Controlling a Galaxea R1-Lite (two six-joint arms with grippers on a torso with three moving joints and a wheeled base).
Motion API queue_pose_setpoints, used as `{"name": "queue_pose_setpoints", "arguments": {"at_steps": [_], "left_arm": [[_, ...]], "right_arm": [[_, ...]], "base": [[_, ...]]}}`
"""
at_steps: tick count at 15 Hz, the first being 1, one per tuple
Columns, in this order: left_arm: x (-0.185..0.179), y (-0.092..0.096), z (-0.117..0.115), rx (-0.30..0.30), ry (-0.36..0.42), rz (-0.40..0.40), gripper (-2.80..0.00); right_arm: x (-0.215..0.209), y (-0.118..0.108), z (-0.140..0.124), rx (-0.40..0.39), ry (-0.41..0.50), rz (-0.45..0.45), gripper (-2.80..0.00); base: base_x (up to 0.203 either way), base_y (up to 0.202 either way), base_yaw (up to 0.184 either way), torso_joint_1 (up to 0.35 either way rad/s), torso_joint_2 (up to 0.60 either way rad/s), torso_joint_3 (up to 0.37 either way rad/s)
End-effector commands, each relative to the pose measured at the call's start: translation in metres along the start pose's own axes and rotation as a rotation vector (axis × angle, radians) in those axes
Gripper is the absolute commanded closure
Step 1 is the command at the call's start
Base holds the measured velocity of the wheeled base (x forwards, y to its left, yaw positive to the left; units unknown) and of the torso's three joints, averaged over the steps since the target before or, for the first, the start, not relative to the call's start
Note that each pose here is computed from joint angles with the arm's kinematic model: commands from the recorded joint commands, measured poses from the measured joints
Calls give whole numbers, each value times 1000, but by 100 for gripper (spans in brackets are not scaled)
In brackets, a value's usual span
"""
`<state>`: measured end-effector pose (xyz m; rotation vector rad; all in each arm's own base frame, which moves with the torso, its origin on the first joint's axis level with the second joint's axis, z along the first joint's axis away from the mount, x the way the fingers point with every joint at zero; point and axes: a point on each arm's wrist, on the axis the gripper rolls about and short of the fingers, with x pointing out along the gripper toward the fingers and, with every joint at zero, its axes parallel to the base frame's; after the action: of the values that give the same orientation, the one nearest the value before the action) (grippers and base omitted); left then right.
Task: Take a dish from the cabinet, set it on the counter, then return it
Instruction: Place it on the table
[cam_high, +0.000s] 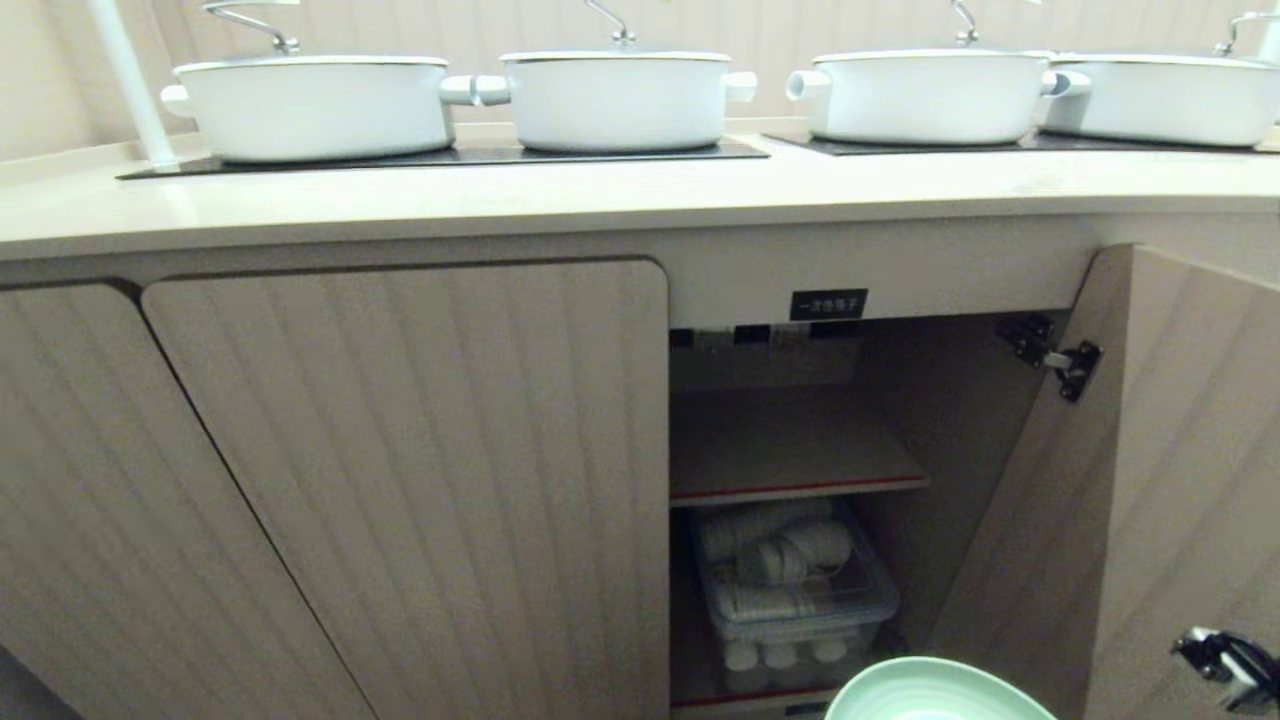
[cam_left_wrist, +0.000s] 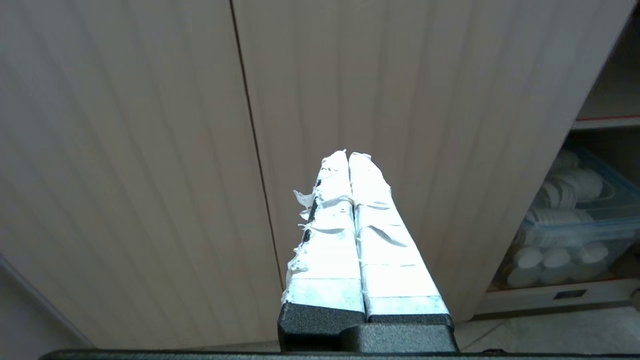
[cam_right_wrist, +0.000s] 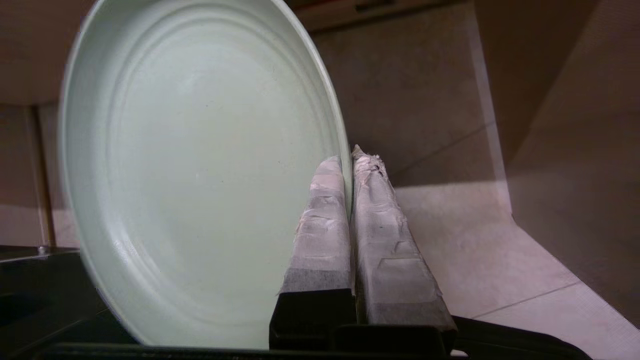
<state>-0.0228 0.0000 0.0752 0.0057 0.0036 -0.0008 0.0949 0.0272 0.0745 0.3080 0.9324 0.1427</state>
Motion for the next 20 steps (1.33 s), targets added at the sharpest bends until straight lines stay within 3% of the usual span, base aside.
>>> {"name": "queue_pose_setpoints", "arguments": {"at_steps": [1, 20], "left_arm": [[0, 0, 0, 0, -2, 0, 0], [0, 0, 0, 0, -2, 1, 0]], "right_arm": [[0, 1, 1, 0, -2, 6, 0], [-1, 2, 2, -6, -9, 19, 0]], "base": [[0, 0, 0, 187, -611, -299], [0, 0, 0, 197, -490, -280]]}}
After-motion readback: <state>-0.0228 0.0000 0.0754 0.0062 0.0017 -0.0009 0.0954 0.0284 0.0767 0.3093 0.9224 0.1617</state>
